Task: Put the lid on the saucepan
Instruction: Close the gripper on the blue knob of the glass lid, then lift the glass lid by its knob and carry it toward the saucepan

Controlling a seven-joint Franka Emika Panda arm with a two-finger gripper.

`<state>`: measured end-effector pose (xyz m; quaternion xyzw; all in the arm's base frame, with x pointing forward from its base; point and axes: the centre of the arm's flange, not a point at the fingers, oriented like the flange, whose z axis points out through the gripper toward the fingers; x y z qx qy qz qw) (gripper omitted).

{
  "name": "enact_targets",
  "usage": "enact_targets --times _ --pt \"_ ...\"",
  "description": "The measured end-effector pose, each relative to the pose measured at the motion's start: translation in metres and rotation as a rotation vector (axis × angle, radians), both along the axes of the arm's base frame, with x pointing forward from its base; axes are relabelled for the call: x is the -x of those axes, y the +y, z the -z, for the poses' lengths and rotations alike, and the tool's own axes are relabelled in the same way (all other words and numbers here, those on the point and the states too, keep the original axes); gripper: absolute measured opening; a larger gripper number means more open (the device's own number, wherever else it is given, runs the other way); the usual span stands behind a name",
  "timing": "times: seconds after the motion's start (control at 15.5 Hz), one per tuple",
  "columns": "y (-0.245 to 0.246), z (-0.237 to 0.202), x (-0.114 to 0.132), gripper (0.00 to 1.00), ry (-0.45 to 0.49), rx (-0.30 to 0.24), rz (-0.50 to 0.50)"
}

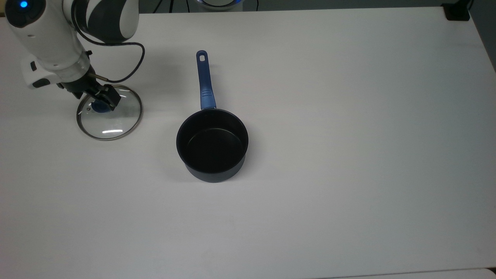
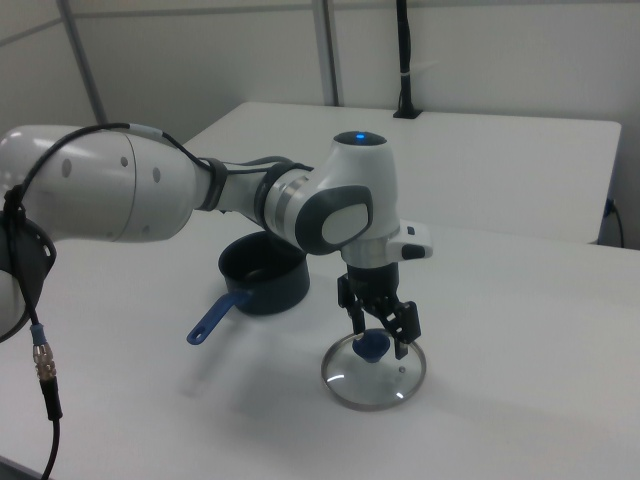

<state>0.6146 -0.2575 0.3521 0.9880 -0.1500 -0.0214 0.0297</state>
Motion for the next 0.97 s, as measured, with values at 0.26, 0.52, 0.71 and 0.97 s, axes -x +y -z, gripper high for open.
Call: enact_targets --times 0.26,0.52,0.71,0.97 --pt "-0.0001 0.0061 -0.0002 0.97 -0.007 0.003 -0.001" --pt "0.0015 0.0066 -0.0006 0.8 -0.006 0.001 -0.004" --pt "0.0025 0.0075 0.0 0.66 0.003 -0.003 -0.016" --pt "0.0081 0.0068 0.0031 0.61 0.039 -0.021 -0.026"
